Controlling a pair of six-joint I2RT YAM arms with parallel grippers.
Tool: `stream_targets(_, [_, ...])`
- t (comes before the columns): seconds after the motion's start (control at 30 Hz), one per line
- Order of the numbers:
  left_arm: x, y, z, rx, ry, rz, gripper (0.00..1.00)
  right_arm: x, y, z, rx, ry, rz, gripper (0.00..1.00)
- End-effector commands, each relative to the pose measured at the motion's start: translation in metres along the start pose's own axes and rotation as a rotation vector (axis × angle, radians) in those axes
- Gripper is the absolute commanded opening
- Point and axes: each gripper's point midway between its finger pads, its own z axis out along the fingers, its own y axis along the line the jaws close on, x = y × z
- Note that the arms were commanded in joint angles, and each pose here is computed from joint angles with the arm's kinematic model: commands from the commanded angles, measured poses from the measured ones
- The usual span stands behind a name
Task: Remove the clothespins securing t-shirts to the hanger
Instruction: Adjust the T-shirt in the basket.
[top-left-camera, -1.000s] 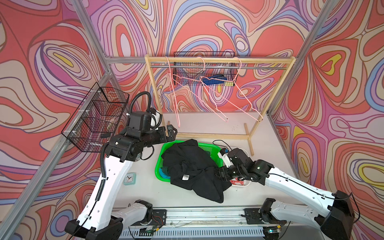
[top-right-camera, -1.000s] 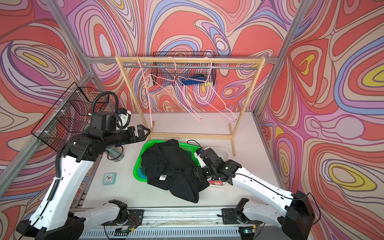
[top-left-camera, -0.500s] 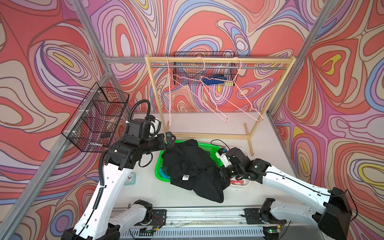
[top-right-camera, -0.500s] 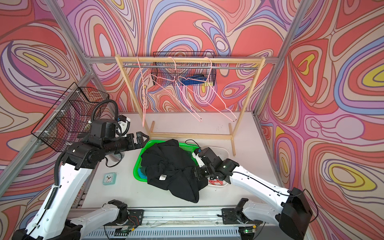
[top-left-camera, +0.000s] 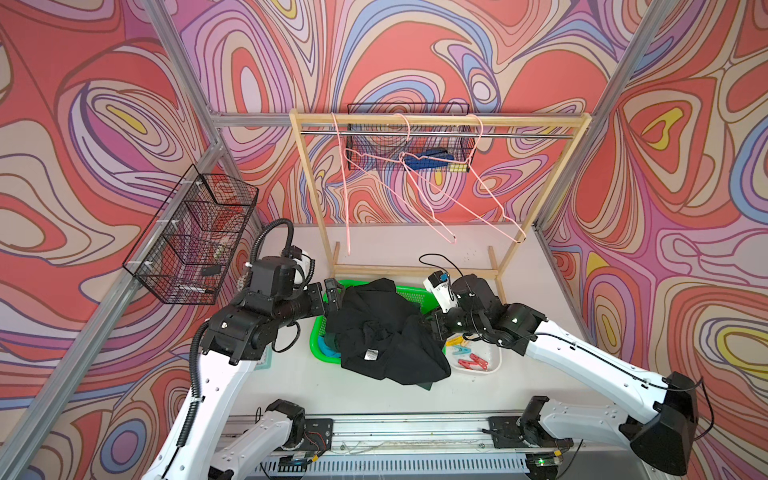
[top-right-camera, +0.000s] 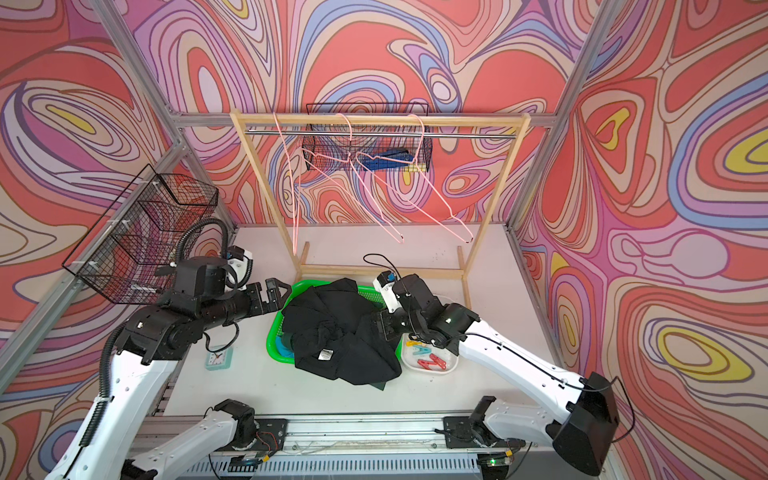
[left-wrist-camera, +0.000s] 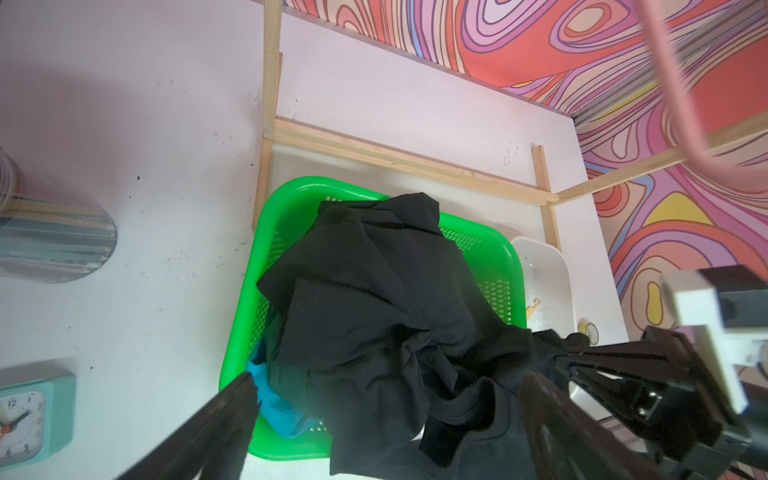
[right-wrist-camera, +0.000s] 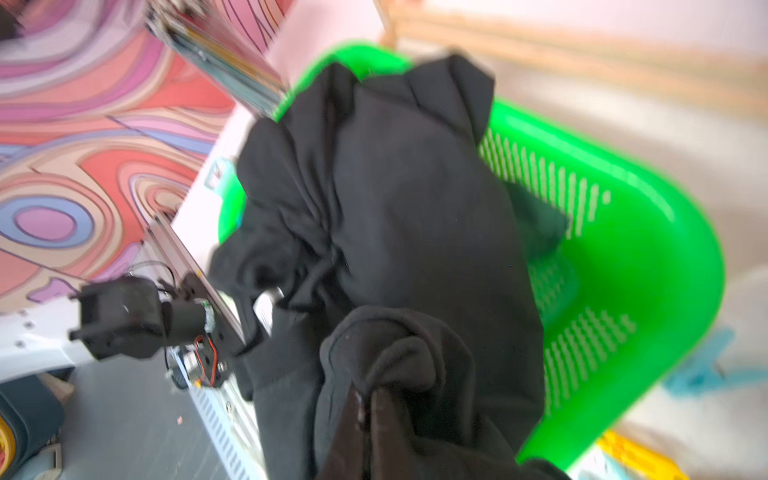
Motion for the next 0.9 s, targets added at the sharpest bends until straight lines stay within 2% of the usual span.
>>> stream_targets(0.0, [0.0, 0.009, -0.005, -0.031, -0.038, 0.004, 1.0, -0.043, 0.012, 0.004, -0.009, -0.116, -0.066, 0.0])
stream_targets(0.07, [0.002, 0.017, -0.005, -0.069, -0.031, 0.014, 1.0, -0.054, 0.011, 0.015, 0.002, -0.138, -0.089, 0.0])
stream_targets(0.17, [0.009, 0.024, 0.001, -0.099, -0.002, 0.016, 1.0, -0.055, 0.004, 0.041, 0.023, -0.106, -0.109, 0.0])
stream_targets(0.33, [0.025, 0.028, 0.017, -0.081, 0.027, -0.012, 1.0, -0.028, -0.015, 0.09, 0.034, -0.018, -0.079, 0.0])
stream_targets(0.5, [0.038, 0.036, 0.032, -0.09, 0.055, -0.03, 1.0, 0.004, -0.027, 0.123, 0.0, 0.026, -0.022, 0.0])
stream_targets(0.63, [0.042, 0.05, 0.041, -0.146, 0.054, -0.037, 1.0, 0.024, -0.037, 0.138, 0.006, 0.067, -0.015, 0.0])
stream_targets(0.77, [0.043, 0.062, 0.049, -0.192, 0.024, -0.044, 1.0, 0.02, -0.036, 0.136, 0.01, 0.058, -0.032, 0.0])
stream_targets(0.8, [0.043, 0.063, 0.051, -0.193, 0.013, -0.05, 1.0, 0.014, -0.033, 0.132, 0.005, 0.042, -0.041, 0.03])
stream_targets(0.87, [0.044, 0.067, 0.055, -0.2, 0.005, -0.056, 1.0, 0.001, -0.028, 0.122, 0.005, 0.001, -0.053, 0.21])
